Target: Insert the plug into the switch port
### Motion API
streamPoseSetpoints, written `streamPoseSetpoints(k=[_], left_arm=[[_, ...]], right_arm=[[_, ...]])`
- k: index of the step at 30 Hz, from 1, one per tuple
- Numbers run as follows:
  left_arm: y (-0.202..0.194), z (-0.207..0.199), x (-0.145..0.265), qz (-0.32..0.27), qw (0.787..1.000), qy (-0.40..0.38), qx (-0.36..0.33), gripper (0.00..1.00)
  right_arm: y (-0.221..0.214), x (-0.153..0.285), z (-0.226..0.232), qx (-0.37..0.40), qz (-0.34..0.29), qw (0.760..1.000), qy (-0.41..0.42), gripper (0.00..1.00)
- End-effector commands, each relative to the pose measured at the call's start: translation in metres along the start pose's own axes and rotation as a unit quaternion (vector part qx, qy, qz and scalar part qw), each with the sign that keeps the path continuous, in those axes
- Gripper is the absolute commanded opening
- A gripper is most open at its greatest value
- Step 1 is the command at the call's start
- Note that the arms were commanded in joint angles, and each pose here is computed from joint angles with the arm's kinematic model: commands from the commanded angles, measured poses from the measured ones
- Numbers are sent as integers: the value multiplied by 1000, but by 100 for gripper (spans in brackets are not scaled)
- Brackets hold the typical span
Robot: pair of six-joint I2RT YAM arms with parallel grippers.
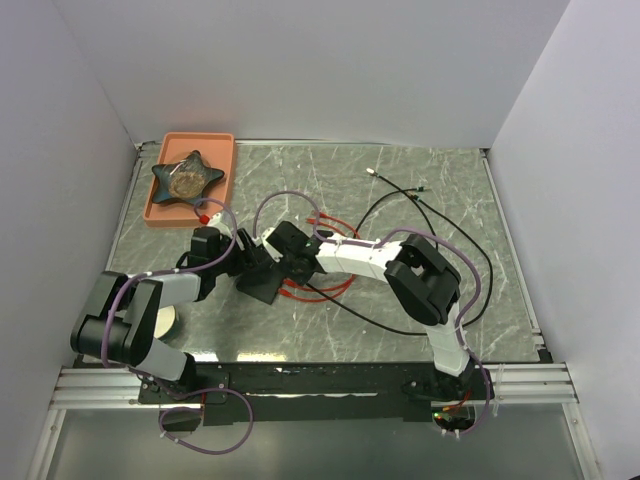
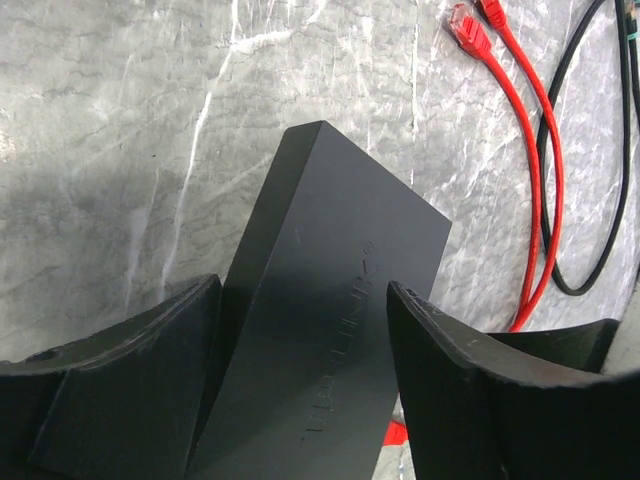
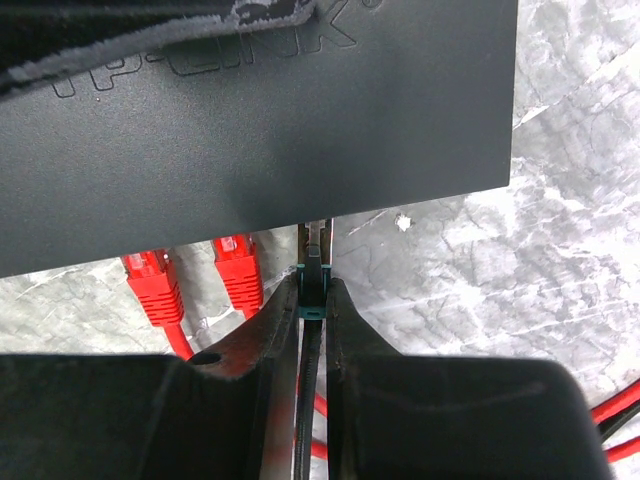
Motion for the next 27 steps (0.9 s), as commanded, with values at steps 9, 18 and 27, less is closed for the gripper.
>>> streamPoseSetpoints(k=[9, 18, 27], left_arm=[[-15, -20, 2, 36, 994, -95, -27, 63], [-21, -22, 6, 43, 993, -107, -28, 60], [-24, -28, 9, 50, 990, -124, -31, 57]], right_arm=[[48, 7, 24, 29, -138, 988, 69, 0], [70, 11, 24, 23, -175, 981, 75, 0], [88, 7, 20, 17, -210, 975, 75, 0]])
Point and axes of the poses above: each gripper's point midway between its finger pads, its own x axis back along the fingers, its own z axis along the line the jaws close on, y = z × x, the point moved 5 cm from there along x, back along the fingers, and after that the axes turned 5 degrees about -x, right-handed, at the moved point
